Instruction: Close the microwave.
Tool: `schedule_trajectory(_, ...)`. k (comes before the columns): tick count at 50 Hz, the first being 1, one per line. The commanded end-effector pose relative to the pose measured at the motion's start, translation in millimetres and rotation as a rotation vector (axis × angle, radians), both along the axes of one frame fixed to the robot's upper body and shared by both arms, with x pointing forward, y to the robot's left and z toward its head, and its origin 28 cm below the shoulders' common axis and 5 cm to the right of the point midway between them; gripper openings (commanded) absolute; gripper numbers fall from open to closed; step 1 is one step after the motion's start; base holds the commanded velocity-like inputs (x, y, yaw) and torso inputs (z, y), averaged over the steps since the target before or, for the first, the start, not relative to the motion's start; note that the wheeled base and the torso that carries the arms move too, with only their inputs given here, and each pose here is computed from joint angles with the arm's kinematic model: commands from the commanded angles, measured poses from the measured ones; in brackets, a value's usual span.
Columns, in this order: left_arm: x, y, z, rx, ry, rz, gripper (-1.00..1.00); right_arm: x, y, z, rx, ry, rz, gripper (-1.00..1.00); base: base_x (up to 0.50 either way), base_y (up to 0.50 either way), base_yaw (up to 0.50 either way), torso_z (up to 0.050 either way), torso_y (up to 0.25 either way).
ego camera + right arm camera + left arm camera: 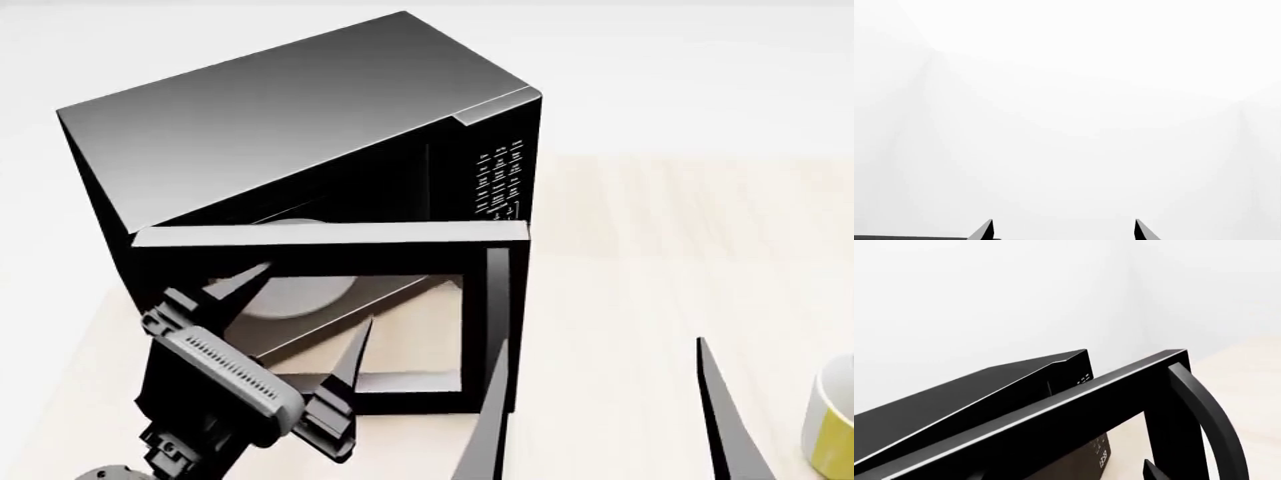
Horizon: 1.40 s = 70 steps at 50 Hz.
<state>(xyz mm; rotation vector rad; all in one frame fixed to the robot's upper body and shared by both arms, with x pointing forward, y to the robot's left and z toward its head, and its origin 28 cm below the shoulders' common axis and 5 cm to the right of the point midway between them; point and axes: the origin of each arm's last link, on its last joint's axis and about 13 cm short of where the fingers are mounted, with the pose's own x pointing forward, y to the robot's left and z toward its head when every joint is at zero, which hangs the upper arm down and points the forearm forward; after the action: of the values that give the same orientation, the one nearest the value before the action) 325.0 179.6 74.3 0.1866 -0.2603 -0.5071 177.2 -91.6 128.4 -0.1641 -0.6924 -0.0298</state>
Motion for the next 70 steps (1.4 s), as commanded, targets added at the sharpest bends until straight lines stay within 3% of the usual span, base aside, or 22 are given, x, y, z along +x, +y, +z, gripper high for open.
schedule_trajectory(1, 9.4, 5.8, 4.1, -0.036, -0.025, 0.113, 1.00, 0.6, -0.3, -0.6, 0.001, 0.002, -0.001, 1.00, 0.00, 0.00, 0.00, 0.000, 0.000)
schedule_trajectory(33, 21.4, -0.4, 4.2, -0.079, -0.036, 0.195, 1.00, 0.7, 0.0, -1.7, 0.002, 0.009, 0.001, 1.00, 0.00, 0.00, 0.00, 0.000, 0.001)
schedule_trajectory(70, 35.3, 5.8, 5.4, -0.118, -0.063, 0.357, 1.00, 0.7, 1.1, -4.5, -0.003, 0.017, 0.008, 1.00, 0.00, 0.00, 0.00, 0.000, 0.001)
